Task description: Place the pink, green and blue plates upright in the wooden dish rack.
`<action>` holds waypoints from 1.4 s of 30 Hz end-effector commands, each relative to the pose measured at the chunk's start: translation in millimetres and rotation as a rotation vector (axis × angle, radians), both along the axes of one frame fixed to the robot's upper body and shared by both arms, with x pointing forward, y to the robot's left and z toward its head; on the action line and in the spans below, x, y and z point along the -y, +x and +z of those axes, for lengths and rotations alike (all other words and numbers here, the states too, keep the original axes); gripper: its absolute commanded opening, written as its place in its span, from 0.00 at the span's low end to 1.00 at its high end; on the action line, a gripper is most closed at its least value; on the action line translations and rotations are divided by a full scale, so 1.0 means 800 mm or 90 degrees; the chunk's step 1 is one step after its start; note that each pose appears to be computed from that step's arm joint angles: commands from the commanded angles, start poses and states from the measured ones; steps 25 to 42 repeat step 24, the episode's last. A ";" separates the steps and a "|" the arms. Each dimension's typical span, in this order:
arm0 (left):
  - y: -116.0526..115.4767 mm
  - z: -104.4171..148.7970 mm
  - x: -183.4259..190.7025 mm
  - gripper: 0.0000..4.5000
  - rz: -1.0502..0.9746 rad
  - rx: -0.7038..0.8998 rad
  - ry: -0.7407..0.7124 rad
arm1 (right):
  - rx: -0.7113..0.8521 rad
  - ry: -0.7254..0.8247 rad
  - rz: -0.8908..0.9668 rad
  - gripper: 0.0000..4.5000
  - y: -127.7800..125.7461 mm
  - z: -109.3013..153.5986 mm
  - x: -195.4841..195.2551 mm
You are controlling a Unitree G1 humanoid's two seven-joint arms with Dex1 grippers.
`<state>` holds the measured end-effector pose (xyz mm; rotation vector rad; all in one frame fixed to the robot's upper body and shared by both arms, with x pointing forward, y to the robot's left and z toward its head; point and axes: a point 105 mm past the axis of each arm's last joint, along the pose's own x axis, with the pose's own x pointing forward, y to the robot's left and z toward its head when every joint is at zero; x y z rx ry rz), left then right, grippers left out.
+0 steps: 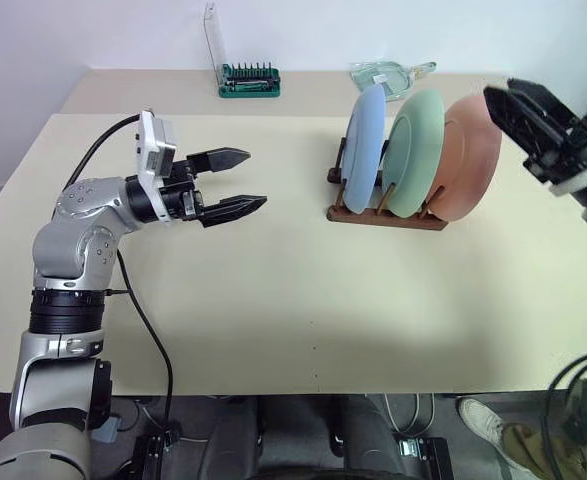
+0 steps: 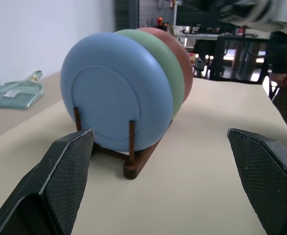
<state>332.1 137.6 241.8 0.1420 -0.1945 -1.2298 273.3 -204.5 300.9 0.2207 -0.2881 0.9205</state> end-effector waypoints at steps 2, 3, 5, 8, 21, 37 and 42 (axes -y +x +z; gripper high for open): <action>-0.012 -0.001 -0.006 1.00 0.014 0.036 0.037 | 0.021 -0.080 0.125 0.99 -0.032 -0.029 -0.029; -0.015 -0.003 -0.010 1.00 0.020 0.038 0.044 | 0.013 -0.094 0.146 0.99 -0.034 -0.038 -0.034; -0.023 -0.009 -0.012 1.00 0.031 0.042 0.059 | 0.011 -0.125 0.188 0.99 -0.036 -0.052 -0.036; -0.035 -0.024 -0.015 1.00 0.037 0.037 0.086 | 0.018 -0.170 0.210 0.99 -0.031 -0.066 -0.031; -0.042 -0.039 -0.007 1.00 0.039 0.022 0.087 | 0.049 -0.251 0.191 0.99 -0.027 -0.074 -0.023; -0.041 -0.041 -0.003 1.00 0.046 0.029 0.083 | 0.054 -0.251 0.196 0.99 -0.021 -0.070 -0.017; -0.041 -0.041 -0.003 1.00 0.046 0.029 0.083 | 0.054 -0.251 0.196 0.99 -0.021 -0.070 -0.017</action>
